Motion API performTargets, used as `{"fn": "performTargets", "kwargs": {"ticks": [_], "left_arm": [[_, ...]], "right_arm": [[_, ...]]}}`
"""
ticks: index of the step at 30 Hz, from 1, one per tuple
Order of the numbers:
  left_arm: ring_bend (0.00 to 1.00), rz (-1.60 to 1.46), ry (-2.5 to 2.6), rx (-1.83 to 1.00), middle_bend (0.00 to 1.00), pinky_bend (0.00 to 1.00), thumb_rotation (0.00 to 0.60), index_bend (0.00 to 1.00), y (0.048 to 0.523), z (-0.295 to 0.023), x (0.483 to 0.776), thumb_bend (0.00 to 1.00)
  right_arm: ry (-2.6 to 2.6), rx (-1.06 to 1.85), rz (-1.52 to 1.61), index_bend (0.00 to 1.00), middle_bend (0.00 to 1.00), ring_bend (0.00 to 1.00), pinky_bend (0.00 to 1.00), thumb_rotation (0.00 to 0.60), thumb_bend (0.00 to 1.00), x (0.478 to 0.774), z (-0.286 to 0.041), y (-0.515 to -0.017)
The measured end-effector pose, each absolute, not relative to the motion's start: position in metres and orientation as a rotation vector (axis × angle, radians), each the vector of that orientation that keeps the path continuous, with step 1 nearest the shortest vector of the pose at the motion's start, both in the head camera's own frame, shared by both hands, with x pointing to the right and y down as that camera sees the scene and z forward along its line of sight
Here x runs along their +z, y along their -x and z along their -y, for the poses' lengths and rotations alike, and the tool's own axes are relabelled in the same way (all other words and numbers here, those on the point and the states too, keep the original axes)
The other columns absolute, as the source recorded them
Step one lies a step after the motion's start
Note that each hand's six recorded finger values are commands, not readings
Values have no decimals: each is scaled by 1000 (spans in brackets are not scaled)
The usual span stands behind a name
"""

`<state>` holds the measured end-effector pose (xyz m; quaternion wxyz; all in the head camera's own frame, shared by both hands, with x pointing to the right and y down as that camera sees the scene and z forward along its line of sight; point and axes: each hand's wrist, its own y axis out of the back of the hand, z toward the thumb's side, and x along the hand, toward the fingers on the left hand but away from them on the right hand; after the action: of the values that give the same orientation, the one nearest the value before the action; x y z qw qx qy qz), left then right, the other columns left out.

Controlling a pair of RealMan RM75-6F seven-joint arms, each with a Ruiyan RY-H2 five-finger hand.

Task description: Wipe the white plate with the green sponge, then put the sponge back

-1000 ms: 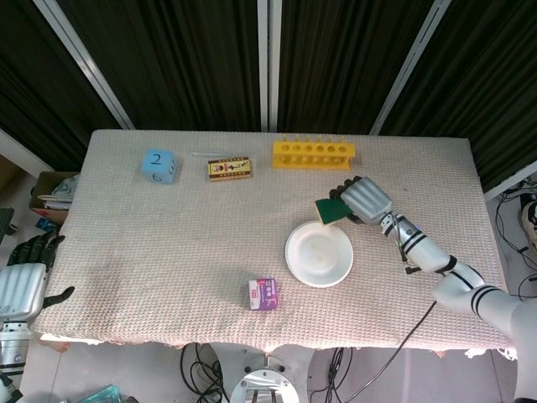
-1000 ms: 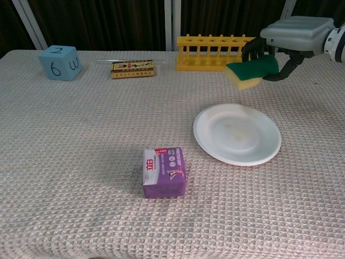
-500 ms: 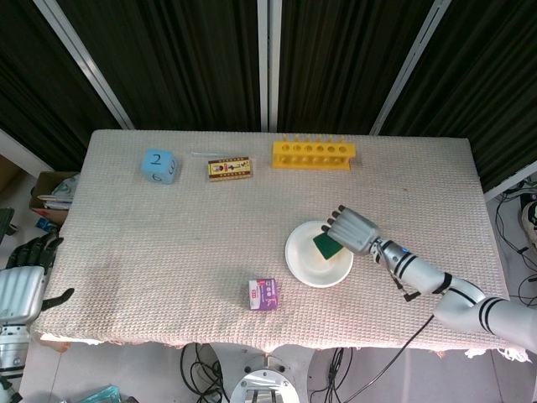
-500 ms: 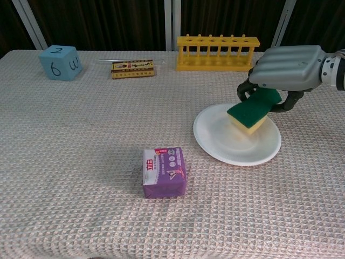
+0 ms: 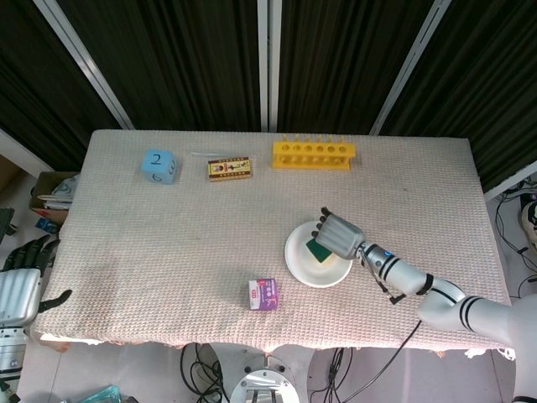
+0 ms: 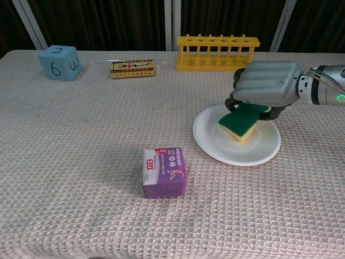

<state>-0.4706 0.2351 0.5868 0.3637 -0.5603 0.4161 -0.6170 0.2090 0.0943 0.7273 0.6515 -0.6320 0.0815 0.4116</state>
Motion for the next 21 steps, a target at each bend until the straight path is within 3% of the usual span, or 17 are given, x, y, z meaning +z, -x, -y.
{"fn": "performTargets", "kwargs": {"ticks": [11,21], "left_arm": [[101,-1075,1449,-1578,91,151,600,148,471,-235,588,87],[101,-1074,1451,-1570,91,151,600,148,469,-234,589,87]], "right_arm": [[1381,823,-201,571,478,382,188,600,437,722,-114,-192],[1287,915,-203,586,477,389,190,600,437,732,-95,-220]]}}
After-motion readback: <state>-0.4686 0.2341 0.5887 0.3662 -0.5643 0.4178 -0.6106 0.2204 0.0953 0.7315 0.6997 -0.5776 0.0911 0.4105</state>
